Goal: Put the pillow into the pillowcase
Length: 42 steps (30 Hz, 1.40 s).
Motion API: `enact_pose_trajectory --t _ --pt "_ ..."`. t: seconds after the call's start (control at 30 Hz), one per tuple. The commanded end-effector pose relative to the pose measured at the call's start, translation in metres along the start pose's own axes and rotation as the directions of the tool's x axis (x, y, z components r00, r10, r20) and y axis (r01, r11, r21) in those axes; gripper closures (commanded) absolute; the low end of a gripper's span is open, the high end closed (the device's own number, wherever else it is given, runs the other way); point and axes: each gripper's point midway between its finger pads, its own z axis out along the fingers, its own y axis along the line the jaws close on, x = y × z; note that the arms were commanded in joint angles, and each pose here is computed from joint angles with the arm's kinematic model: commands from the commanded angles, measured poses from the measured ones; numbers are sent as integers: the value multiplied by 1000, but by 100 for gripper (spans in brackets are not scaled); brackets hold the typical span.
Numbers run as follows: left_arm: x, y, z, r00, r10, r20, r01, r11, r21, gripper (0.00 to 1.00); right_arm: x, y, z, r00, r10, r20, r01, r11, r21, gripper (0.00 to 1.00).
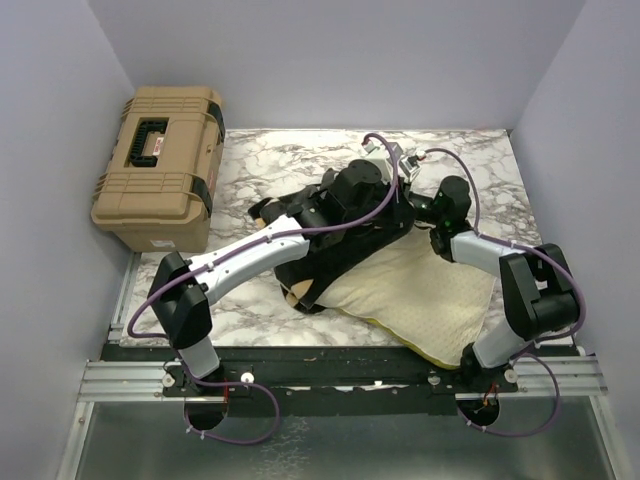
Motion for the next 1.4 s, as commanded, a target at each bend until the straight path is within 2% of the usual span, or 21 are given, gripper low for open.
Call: enact_pose_trajectory --t 0.0,0.07,0.13,0.17,0.23,0.27,0.33,0.4,0.57,0.63,0.83,1.07,1.17,1.27,1.37 --pt "48 -134 -15 991 64 -115 -14 918 397 100 -3 31 15 999 4 32 0 990 -139 100" --pt "56 -132 -15 987 83 -137 -25 926 376 100 -5 37 15 999 7 33 -2 988 -153 100" --pt "56 -112 -17 986 103 -132 -64 960 273 100 -6 46 13 999 -2 32 7 986 -168 100" --pt "51 -96 -19 984 136 -111 -114 975 189 92 -5 51 11 999 -10 30 15 985 -169 100" --pt "35 -55 -30 982 177 -69 -180 983 -38 62 -5 56 9 999 -35 27 39 988 -151 100" --pt "30 -34 -40 976 205 -73 -213 967 -141 50 -5 57 8 999 -43 28 47 990 -132 100" --pt "10 -5 -59 967 250 -48 -253 922 -292 32 -4 53 7 997 -75 34 77 993 -87 100" --pt "-7 13 -77 957 288 -36 -279 879 -387 21 -4 47 7 996 -82 28 83 995 -53 100" --pt "-47 43 -111 947 321 -8 -279 811 -514 8 -7 48 11 996 -85 20 87 992 -92 100" --pt "-63 56 -120 953 303 3 -254 806 -534 7 -9 50 13 994 -104 19 106 989 -102 100" --pt "-100 86 -128 975 218 41 -169 850 -500 1 -1 49 7 975 -222 -10 221 973 -72 100" --pt "-112 100 -96 995 93 22 -80 939 -334 1 16 46 0 927 -364 -86 365 931 -10 100" --pt "-109 90 -74 999 47 -4 -47 978 -203 2 18 48 -4 915 -393 -92 395 919 4 100" --pt "-100 80 -51 998 7 -55 -13 995 -101 9 15 55 -4 909 -408 -88 410 912 3 100" --pt "-101 78 -37 998 -7 -68 2 997 -74 36 11 62 -4 911 -405 -73 406 914 -4 100"
